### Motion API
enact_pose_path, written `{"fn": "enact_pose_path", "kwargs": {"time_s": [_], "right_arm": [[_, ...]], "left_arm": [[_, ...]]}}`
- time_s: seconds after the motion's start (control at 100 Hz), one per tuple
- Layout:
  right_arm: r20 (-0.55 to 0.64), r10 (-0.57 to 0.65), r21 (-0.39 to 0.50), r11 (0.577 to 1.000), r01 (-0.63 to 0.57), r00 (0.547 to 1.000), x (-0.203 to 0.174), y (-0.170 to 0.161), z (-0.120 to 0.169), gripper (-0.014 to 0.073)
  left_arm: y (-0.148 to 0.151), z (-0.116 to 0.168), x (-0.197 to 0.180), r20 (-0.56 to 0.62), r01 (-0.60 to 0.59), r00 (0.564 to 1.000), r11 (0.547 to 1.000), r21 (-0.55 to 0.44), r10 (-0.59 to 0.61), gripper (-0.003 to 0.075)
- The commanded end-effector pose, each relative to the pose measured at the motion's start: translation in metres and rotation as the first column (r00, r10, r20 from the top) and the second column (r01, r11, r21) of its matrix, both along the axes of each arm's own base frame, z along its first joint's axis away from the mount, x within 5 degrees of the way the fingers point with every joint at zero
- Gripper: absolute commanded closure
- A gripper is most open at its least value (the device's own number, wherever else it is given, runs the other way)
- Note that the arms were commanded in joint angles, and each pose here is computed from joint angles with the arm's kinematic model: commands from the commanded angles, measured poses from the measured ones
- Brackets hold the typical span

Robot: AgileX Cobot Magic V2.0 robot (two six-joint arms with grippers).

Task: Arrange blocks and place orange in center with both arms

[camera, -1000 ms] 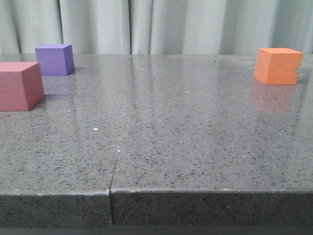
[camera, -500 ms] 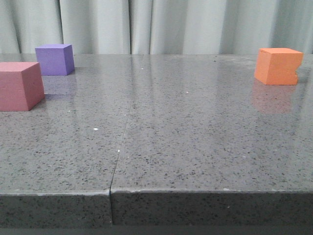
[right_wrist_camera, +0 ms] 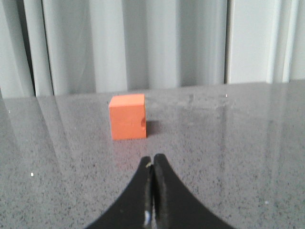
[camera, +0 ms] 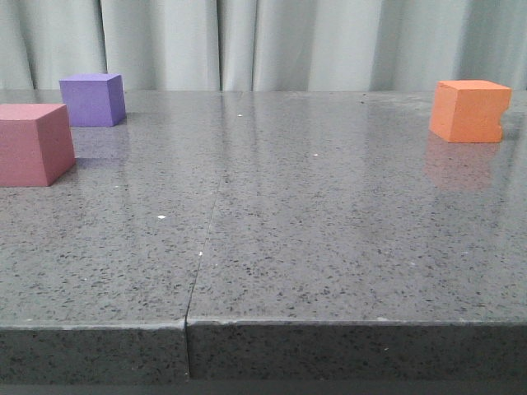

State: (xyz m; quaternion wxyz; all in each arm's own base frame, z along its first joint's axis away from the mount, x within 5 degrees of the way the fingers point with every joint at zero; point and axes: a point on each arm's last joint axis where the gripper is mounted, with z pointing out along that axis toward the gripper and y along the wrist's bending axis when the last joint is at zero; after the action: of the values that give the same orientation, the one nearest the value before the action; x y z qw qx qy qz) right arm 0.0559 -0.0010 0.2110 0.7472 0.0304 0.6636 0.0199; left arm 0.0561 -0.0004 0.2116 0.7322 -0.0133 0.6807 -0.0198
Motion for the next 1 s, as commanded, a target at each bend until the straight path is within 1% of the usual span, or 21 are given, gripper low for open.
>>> {"fn": "enact_pose_path", "kwargs": {"time_s": [0.0,0.11,0.24,0.39,0.51,0.6,0.72,0.81,0.85,0.9,0.95,0.99], "right_arm": [[0.119,-0.008,-0.022,1.000,0.010,0.993,-0.005,0.000,0.028,0.0650],[0.024,-0.012,-0.019,1.000,0.013,1.000,-0.004,-0.001,0.046,0.0650],[-0.015,-0.015,-0.018,1.000,0.014,1.000,-0.001,-0.001,0.077,0.0650],[-0.151,-0.017,-0.016,1.000,0.015,0.988,0.014,-0.002,0.102,0.0650],[-0.291,-0.019,-0.013,1.000,0.016,0.957,0.035,-0.002,0.114,0.0650],[-0.358,-0.019,-0.012,1.000,0.016,0.934,0.050,-0.003,0.123,0.0650],[-0.465,-0.013,-0.010,1.000,0.010,0.885,0.074,-0.003,0.130,0.0649],[-0.515,-0.003,0.000,1.000,0.003,0.857,0.093,-0.002,0.140,0.0644],[-0.537,-0.002,0.003,1.000,0.004,0.844,0.101,-0.002,0.141,0.0627],[-0.550,-0.002,0.003,1.000,0.004,0.835,0.110,-0.002,0.146,0.0583],[-0.568,-0.001,0.004,1.000,0.004,0.823,0.119,-0.002,0.149,0.0508],[-0.587,0.000,0.005,1.000,0.004,0.810,0.127,-0.002,0.150,0.0417]], "left_arm": [[0.001,-0.007,-0.001,0.069,-0.005,0.998,1.000,-0.010,0.006,0.0741],[0.001,-0.007,-0.001,0.069,-0.005,0.998,1.000,-0.010,0.006,0.0741],[0.001,-0.007,-0.001,0.069,-0.005,0.998,1.000,-0.010,0.006,0.0741],[0.001,-0.007,-0.001,0.069,-0.005,0.998,1.000,-0.010,0.006,0.0741],[0.001,-0.007,-0.001,0.069,-0.005,0.998,1.000,-0.010,0.006,0.0741],[0.001,-0.007,-0.001,0.069,-0.005,0.998,1.000,-0.010,0.006,0.0741],[0.001,-0.007,-0.001,0.069,-0.005,0.998,1.000,-0.010,0.006,0.0741],[0.001,-0.007,-0.001,0.069,-0.005,0.998,1.000,-0.010,0.006,0.0741],[0.001,-0.007,-0.001,0.069,-0.005,0.998,1.000,-0.010,0.006,0.0741],[0.001,-0.007,-0.001,0.069,-0.005,0.998,1.000,-0.010,0.006,0.0741],[0.001,-0.007,-0.001,0.069,-0.005,0.998,1.000,-0.010,0.006,0.0741],[0.001,-0.007,-0.001,0.069,-0.005,0.998,1.000,-0.010,0.006,0.0741]]}}
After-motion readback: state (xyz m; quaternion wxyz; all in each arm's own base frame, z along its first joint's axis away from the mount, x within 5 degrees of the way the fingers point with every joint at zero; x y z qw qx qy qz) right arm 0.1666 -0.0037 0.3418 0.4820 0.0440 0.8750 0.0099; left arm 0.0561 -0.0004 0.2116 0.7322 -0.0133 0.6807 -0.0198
